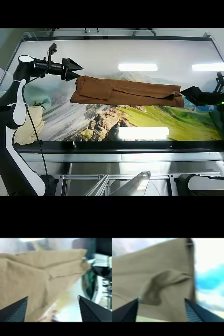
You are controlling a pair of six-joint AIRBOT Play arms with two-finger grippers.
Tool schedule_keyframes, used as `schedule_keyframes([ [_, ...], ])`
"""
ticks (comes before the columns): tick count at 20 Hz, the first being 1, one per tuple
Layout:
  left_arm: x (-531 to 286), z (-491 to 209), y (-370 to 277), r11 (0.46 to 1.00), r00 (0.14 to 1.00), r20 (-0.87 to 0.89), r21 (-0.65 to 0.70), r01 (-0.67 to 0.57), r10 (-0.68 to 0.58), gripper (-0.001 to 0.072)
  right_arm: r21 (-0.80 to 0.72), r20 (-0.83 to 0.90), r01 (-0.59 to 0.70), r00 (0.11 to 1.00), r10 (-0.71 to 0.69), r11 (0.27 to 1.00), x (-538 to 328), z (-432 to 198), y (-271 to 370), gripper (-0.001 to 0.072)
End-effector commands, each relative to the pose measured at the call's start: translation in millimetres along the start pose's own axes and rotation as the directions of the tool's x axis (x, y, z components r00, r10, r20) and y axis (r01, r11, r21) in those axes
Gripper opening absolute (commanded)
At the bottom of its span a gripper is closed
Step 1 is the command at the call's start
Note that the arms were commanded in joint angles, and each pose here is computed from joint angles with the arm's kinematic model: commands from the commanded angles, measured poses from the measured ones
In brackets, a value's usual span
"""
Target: Fold the shirts.
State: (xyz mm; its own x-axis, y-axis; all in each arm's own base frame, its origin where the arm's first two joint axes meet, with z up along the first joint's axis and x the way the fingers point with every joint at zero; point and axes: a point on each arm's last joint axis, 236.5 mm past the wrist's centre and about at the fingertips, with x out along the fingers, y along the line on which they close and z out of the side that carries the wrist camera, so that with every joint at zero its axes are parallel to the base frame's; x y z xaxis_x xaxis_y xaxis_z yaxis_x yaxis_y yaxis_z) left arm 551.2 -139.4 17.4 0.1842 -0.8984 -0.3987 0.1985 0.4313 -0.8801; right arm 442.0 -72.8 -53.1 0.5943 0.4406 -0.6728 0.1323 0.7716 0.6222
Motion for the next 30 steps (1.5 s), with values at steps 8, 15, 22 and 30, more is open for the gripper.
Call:
schedule_keyframes([
  [8,-20.9,-16.3,-57.6,0.994,0.995,-0.051,0.049,0.093,-0.09,-0.0005,0.166,-0.184,-0.025,0.981,0.055,0.986,56.5,-17.7,-6.3,0.0641],
  [15,78.8,-52.3,-67.4,0.985,0.981,-0.18,0.17,-0.039,0.07,-0.0006,0.124,-0.197,-0.147,0.966,0.17,0.981,89.0,-5.9,53.8,0.0017],
  [22,142.4,-97.4,-122.1,0.95,0.95,-0.299,0.312,0.013,0.085,0.0015,-0.056,-0.148,-0.288,0.949,0.278,0.956,-5.9,48.9,154.4,0.0016],
  [30,-9.6,-56.0,-254.1,0.882,0.954,-0.081,0.367,0.296,-0.287,0.0014,-0.264,-0.112,-0.492,0.87,0.48,0.83,-10.7,24.4,353.6,0.0016],
])
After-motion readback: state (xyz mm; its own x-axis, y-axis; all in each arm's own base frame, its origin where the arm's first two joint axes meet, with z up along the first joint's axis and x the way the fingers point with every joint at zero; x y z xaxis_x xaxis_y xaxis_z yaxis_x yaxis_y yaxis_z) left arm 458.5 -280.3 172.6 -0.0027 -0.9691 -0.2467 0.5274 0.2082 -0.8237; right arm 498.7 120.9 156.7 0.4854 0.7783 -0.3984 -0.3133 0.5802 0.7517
